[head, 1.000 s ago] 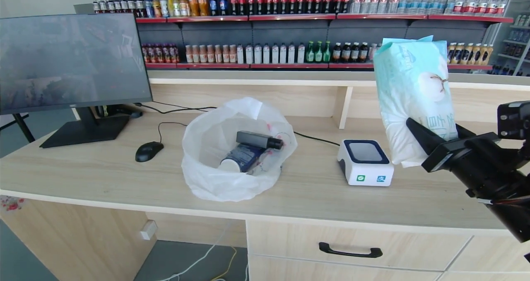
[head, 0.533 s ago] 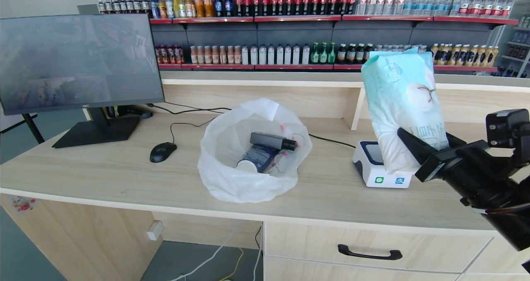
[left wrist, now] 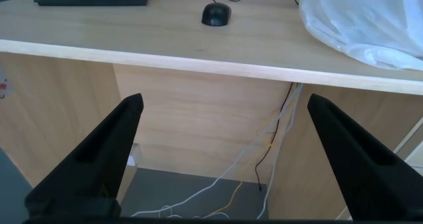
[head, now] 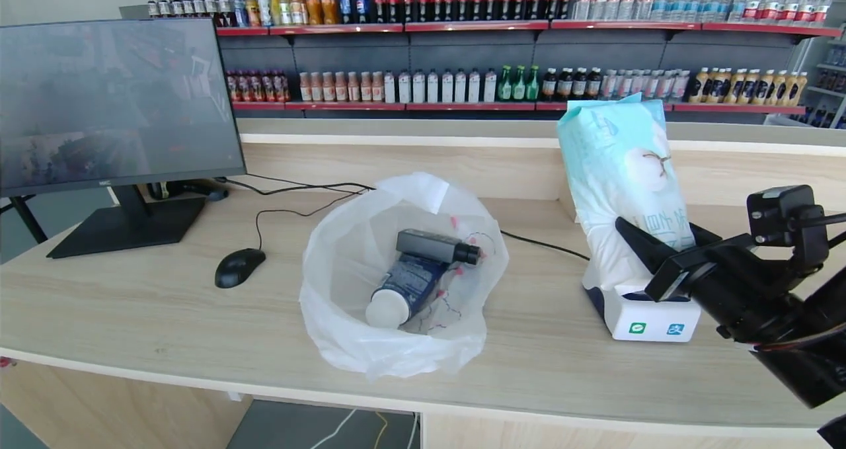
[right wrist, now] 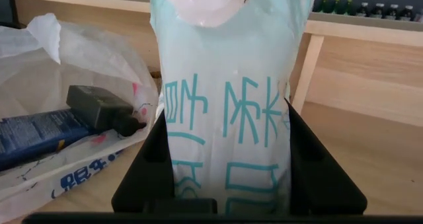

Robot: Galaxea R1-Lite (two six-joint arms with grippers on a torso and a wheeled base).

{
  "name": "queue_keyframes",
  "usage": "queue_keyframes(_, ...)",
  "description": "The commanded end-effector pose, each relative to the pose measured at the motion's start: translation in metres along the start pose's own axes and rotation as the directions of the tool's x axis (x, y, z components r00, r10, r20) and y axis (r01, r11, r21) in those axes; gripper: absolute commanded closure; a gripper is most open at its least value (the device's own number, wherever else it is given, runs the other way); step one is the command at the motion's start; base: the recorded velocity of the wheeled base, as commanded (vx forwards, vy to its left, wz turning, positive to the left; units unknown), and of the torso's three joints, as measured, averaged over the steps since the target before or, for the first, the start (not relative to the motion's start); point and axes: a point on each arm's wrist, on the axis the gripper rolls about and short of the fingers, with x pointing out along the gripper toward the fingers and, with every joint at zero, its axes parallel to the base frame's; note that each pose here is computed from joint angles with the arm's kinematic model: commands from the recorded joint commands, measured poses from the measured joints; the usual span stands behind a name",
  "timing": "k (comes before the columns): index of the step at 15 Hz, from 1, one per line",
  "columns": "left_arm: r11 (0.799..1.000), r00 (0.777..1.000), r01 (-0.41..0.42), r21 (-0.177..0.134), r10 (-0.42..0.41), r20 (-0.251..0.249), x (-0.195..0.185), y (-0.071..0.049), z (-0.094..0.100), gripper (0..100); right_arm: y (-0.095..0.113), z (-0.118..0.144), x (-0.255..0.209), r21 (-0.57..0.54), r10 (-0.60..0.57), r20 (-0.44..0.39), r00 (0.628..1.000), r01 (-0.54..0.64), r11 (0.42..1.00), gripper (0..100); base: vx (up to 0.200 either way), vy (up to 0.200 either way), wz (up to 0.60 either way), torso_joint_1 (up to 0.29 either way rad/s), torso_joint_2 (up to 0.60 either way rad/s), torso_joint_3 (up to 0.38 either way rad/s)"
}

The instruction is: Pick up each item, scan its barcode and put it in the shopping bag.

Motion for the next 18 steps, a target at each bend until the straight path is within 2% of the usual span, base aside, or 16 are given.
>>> queue_keyframes(1, 1.000, 1.000, 0.000, 0.000, 0.000, 0.001, 0.000, 0.000, 0.000, 0, 0.002, -0.007, 0.002, 0.000, -0.006, -0.030, 1.000, 0.006, 1.000, 100, 0.000, 0.000, 0.00, 0.000, 0.00, 0.000)
queue_keyframes(4, 1.000, 1.000, 0.000, 0.000, 0.000, 0.001, 0.000, 0.000, 0.000, 0, 0.001, -0.011, 0.003, -0.001, -0.054, -0.048, 0.997, 0.054, 0.999, 100, 0.000, 0.000, 0.00, 0.000, 0.00, 0.000)
queue_keyframes(6, 1.000, 1.000, 0.000, 0.000, 0.000, 0.001, 0.000, 0.000, 0.000, 0, 0.001, -0.016, -0.008, -0.002, -0.110, -0.089, 0.990, 0.111, 0.994, 100, 0.000, 0.000, 0.00, 0.000, 0.00, 0.000)
queue_keyframes(18, 1.000, 1.000, 0.000, 0.001, 0.000, 0.001, 0.000, 0.000, 0.000, 0, 0.000, -0.017, -0.015, 0.004, -0.113, -0.106, 0.988, 0.114, 0.993, 100, 0.000, 0.000, 0.00, 0.000, 0.00, 0.000)
